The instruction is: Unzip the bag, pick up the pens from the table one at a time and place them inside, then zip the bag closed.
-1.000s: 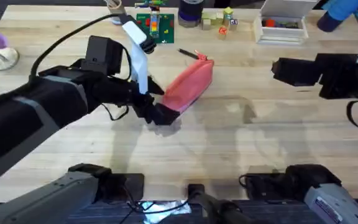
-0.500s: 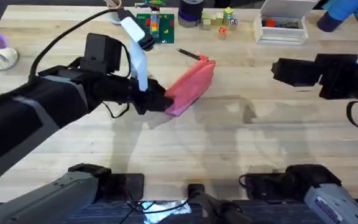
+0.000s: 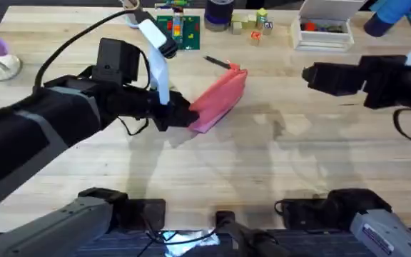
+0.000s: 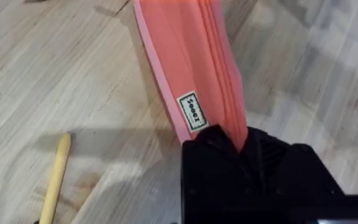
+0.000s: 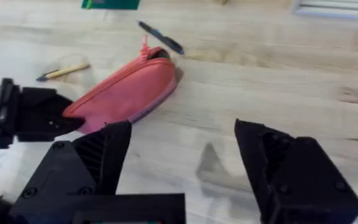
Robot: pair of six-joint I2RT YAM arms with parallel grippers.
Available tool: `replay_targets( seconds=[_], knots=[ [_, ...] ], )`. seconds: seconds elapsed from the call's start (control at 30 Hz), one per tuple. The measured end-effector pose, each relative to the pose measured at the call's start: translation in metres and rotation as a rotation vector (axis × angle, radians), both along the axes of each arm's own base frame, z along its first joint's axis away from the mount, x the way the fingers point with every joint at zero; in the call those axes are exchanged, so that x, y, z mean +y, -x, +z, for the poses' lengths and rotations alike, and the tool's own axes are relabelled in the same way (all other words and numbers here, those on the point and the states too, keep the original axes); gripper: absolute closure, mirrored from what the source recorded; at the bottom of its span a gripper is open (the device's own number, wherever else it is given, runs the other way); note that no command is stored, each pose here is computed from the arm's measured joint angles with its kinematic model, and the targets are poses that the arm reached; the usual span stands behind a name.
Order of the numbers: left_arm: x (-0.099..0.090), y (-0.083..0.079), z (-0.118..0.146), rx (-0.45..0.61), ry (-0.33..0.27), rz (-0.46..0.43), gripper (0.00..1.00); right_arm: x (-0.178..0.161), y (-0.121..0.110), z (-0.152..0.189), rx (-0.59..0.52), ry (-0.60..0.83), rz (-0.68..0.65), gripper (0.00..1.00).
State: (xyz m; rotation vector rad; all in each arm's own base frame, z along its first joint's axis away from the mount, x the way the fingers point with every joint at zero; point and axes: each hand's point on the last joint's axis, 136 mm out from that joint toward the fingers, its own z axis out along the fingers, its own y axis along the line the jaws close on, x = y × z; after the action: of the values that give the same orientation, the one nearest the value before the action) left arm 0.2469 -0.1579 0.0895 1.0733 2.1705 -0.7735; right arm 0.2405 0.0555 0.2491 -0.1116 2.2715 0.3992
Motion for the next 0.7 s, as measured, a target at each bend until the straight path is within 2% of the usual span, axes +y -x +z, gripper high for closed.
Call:
replay_targets(
  seconds=[0.27,0.5,0.7],
  knots=[
    [0.0,0.0,0.0,0.0,0.0,0.0,0.958,0.03,-0.024,-0.003,0.094,-0.04,0.127,0.006],
    [0.0,0.0,0.0,0.0,0.0,0.0,0.958,0.07,-0.047,0.005,0.1,0.007,0.3,0.006],
    [0.0,0.0,0.0,0.0,0.0,0.0,0.958,0.093,-0.067,0.001,0.131,0.026,0.375,0.006]
  ],
)
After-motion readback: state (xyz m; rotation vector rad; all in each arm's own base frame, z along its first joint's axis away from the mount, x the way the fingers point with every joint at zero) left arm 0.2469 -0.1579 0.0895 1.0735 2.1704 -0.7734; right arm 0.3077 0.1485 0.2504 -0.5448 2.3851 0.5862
